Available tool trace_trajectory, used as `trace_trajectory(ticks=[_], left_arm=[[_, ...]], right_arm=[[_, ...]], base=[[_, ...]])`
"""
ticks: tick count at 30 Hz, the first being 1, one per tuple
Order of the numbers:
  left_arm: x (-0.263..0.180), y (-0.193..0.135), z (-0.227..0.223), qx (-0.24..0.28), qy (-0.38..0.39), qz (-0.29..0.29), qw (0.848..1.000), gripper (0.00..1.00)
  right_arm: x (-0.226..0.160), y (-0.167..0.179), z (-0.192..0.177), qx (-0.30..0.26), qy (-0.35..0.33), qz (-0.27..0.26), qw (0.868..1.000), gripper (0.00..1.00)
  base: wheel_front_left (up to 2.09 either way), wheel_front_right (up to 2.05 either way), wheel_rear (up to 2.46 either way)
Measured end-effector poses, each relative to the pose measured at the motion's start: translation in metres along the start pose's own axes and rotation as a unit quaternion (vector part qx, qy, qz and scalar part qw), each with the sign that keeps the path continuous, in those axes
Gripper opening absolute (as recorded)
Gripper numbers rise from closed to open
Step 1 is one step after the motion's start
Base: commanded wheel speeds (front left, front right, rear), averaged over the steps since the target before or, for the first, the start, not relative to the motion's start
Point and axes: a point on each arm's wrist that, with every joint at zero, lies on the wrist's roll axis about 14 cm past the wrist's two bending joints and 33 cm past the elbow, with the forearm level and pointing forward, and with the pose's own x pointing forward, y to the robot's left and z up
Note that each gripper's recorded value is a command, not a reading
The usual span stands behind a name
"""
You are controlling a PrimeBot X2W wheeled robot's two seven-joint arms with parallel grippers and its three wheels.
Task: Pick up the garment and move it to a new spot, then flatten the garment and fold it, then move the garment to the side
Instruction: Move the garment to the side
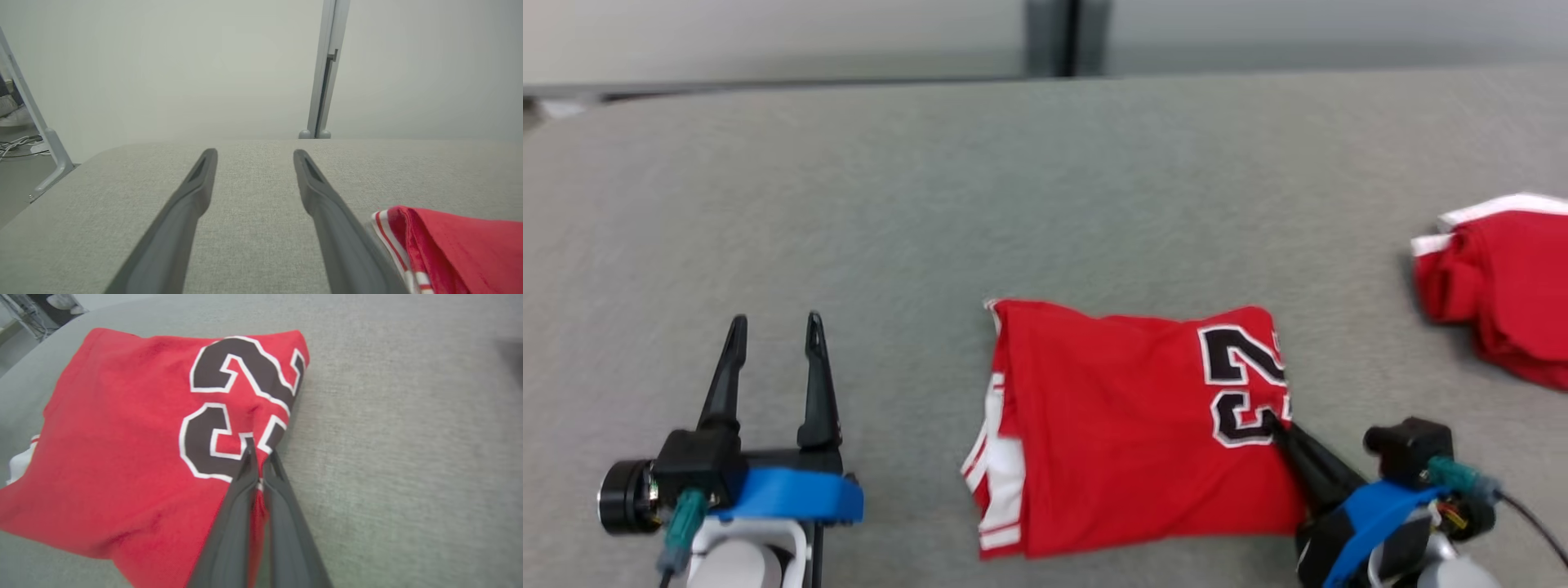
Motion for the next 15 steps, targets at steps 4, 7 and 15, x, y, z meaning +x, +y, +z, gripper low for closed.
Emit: trace_trajectory(ticks=[4, 7, 15], left_arm=[[0.015, -0.035, -0.003, -0.012, -0.001, -0.051, 0.999, 1.0], [0.027, -0.06, -0.004, -0.017, -0.004, -0.088, 0.996, 1.0], [0.049, -0.1, -0.003, -0.019, -0.011, -0.149, 0.989, 1.0]], right_arm=[[-0.027, -0.041, 0.003, 0.003, -0.007, -0.061, 0.998, 0.0], [-0.046, -0.069, 0.007, 0.008, -0.017, -0.105, 0.994, 0.0], [-0.056, -0.108, 0.038, -0.003, -0.059, -0.153, 0.986, 0.0]], base=[[0.0, 0.0, 0.0], [0.0, 0.0, 0.0], [0.0, 0.0, 0.0]])
